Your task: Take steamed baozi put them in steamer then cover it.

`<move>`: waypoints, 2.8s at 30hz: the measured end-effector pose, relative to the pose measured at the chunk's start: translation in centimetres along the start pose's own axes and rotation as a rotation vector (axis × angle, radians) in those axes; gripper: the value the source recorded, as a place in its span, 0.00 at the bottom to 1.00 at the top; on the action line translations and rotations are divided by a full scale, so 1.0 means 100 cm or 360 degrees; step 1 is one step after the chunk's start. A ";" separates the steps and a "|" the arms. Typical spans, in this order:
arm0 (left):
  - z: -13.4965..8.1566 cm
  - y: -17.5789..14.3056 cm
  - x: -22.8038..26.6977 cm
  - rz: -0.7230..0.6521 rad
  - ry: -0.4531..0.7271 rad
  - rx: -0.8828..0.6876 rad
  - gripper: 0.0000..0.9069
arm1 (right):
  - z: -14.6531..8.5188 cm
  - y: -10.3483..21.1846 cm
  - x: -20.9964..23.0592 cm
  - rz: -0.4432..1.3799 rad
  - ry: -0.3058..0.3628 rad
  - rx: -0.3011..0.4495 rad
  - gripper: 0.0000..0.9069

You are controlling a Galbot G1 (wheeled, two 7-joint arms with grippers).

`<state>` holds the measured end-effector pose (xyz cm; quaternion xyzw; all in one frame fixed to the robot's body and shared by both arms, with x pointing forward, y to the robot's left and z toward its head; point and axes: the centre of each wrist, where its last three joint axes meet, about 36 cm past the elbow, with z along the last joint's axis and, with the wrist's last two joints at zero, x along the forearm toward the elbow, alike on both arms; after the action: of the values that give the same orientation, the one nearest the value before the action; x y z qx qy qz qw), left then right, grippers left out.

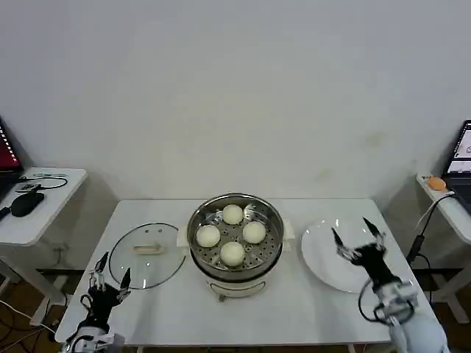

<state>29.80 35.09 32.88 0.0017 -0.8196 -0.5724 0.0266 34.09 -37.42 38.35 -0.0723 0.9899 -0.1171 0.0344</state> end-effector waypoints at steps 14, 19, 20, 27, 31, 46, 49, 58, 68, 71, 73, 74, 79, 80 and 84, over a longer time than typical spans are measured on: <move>0.013 -0.028 -0.078 0.0038 -0.0061 -0.0365 1.00 | 0.024 -0.002 0.079 0.0217 0.0136 -0.0008 1.00; 0.011 -0.039 -0.095 0.0067 -0.0072 -0.0415 1.00 | 0.026 -0.004 0.092 0.0251 0.0162 -0.0001 1.00; 0.010 -0.041 -0.098 0.0071 -0.0076 -0.0424 1.00 | 0.027 -0.005 0.094 0.0258 0.0164 -0.0001 1.00; 0.007 -0.050 -0.117 0.0090 -0.0095 -0.0478 1.00 | 0.029 -0.003 0.105 0.0282 0.0184 0.0000 1.00; 0.008 -0.053 -0.126 0.0093 -0.0089 -0.0506 1.00 | 0.031 -0.002 0.111 0.0293 0.0194 -0.0001 1.00; 0.020 -0.061 -0.158 0.0089 -0.0048 -0.0565 0.00 | 0.035 0.005 0.121 0.0315 0.0216 -0.0018 1.00; 0.022 -0.064 -0.159 0.0096 -0.0046 -0.0570 0.00 | 0.036 0.005 0.121 0.0317 0.0221 -0.0021 1.00; 0.022 -0.069 -0.157 0.0085 -0.0056 -0.0578 0.00 | 0.037 0.010 0.120 0.0305 0.0223 -0.0029 1.00; 0.023 -0.058 -0.146 -0.0038 -0.0021 -0.0592 0.00 | 0.032 0.018 0.119 0.0275 0.0219 -0.0038 1.00; 0.024 -0.046 -0.140 -0.0085 0.0000 -0.0592 0.00 | 0.031 0.018 0.118 0.0258 0.0222 -0.0031 1.00; 0.025 -0.036 -0.136 -0.0122 0.0011 -0.0593 0.00 | 0.031 0.019 0.117 0.0248 0.0222 -0.0029 1.00; 0.024 -0.030 -0.133 -0.0140 0.0019 -0.0594 0.00 | 0.032 0.019 0.116 0.0241 0.0223 -0.0030 1.00; 0.021 0.002 -0.120 -0.0215 0.0058 -0.0596 0.00 | 0.033 0.020 0.112 0.0216 0.0222 -0.0026 1.00; 0.019 0.010 -0.118 -0.0235 0.0068 -0.0596 0.00 | 0.034 0.020 0.111 0.0208 0.0222 -0.0025 1.00; 0.009 0.040 -0.112 -0.0305 0.0095 -0.0591 0.00 | 0.036 0.021 0.107 0.0190 0.0223 -0.0023 1.00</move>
<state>41.07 37.71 35.88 0.0916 -0.6950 -0.7132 -0.0037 23.52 -37.86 33.83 -0.0051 0.9932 -0.1124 -0.0284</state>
